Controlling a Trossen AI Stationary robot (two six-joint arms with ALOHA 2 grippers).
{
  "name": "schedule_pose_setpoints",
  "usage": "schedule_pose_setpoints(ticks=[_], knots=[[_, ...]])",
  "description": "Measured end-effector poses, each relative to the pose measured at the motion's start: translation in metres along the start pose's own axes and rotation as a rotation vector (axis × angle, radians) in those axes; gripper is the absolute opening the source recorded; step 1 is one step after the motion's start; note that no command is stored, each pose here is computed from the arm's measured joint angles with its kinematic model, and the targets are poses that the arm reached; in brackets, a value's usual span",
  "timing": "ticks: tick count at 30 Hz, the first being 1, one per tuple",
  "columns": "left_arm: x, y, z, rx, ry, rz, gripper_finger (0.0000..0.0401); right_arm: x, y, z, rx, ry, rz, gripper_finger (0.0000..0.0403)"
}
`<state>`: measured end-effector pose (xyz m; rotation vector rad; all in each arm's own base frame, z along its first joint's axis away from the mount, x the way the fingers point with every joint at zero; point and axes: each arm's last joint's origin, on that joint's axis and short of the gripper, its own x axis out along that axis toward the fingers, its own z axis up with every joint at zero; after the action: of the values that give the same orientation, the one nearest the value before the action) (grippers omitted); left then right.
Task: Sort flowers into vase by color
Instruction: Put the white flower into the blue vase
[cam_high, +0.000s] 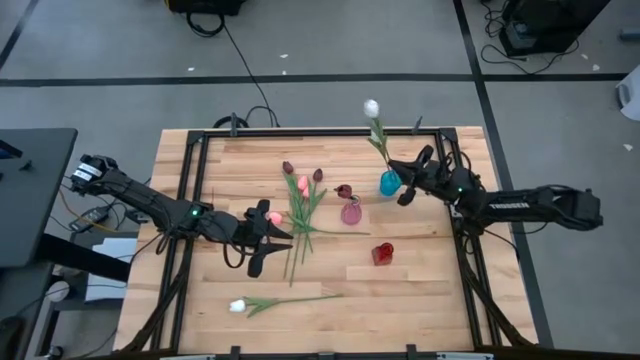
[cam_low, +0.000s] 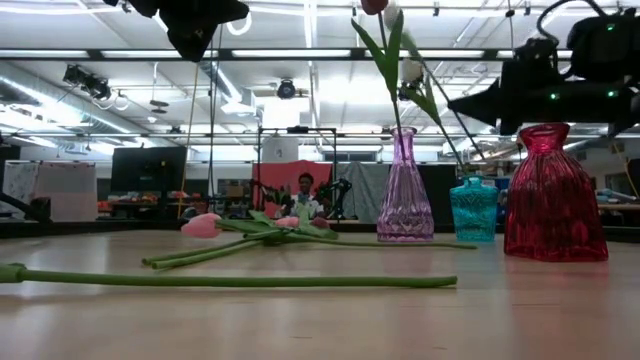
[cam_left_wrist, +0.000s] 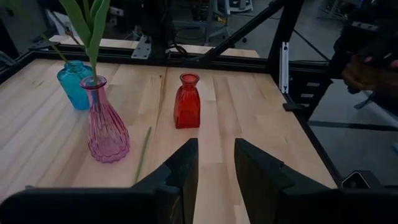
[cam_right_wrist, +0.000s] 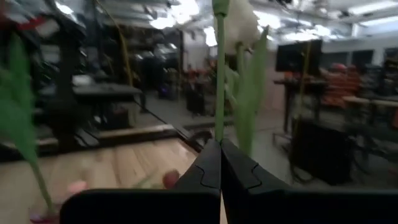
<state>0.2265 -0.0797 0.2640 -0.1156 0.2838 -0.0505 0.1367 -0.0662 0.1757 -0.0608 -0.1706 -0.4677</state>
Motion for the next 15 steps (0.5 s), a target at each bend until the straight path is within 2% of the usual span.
schedule_pose_setpoints(ticks=[4, 8, 13, 15], knots=[[0.000, 0.000, 0.000, -0.001, -0.005, 0.007, 0.0110, 0.000, 0.006, 0.009, 0.014, -0.093, 0.125, 0.0005], [0.000, 0.003, 0.008, 0.001, -0.085, 0.088, 0.0110, -0.001, 0.014, 0.010, 0.034, -0.101, 0.196, 0.0005], [0.006, 0.027, 0.031, -0.028, -0.096, 0.218, 0.0102, -0.002, 0.023, 0.010, 0.079, -0.101, 0.227, 0.0005], [0.009, 0.039, 0.042, -0.040, -0.115, 0.236, 0.0094, -0.003, 0.026, 0.011, 0.083, -0.112, 0.214, 0.0005]])
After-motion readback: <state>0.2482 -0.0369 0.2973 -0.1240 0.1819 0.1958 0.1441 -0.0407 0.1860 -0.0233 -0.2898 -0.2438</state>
